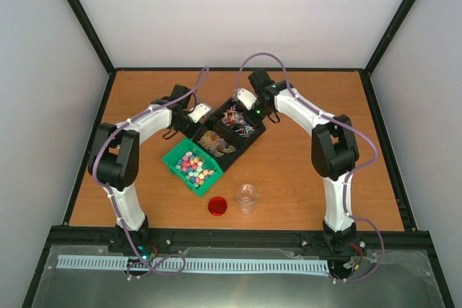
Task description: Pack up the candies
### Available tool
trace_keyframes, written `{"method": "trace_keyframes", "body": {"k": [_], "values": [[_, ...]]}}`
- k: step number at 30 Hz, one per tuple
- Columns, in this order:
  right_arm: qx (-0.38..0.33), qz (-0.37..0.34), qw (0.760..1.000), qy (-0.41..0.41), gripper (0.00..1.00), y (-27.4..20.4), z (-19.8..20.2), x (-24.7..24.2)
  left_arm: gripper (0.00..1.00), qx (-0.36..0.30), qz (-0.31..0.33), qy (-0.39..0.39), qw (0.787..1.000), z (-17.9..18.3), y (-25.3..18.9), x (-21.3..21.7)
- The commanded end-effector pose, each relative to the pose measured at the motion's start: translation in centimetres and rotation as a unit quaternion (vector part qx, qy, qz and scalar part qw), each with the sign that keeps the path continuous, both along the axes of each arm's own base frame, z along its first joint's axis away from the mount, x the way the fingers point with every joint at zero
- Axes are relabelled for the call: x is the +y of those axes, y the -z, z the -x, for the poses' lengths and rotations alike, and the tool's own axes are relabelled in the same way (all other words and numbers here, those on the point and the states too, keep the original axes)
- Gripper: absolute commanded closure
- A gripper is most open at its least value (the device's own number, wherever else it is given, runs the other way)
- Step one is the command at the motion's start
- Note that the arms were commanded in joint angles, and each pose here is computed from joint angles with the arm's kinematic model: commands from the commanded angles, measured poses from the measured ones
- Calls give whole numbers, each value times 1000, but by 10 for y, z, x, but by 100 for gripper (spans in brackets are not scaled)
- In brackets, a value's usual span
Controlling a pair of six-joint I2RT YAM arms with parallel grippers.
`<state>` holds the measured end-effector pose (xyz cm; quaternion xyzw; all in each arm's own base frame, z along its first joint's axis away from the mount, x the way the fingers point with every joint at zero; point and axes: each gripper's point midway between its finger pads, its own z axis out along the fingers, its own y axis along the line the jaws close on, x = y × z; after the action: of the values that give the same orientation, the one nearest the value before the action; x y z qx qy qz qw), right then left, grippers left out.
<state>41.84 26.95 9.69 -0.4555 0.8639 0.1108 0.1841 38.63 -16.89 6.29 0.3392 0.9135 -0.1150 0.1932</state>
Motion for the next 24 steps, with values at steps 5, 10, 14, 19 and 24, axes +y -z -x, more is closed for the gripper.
{"method": "trace_keyframes", "body": {"k": [5,10,14,19,24], "values": [[22,-41,999,14,97,56,32,-18,99,-23,47,85,995,-4,-17,-26],[-28,-108,994,9,97,47,26,-19,99,-3,63,76,995,-1,-16,-23],[-41,-180,983,2,97,22,16,-15,99,9,62,62,996,-6,-13,-15],[-65,-218,974,-16,97,8,22,-11,99,2,60,44,997,-20,-18,-5],[-78,-238,968,-6,97,8,26,-11,99,1,55,31,998,-29,-21,6]]}}
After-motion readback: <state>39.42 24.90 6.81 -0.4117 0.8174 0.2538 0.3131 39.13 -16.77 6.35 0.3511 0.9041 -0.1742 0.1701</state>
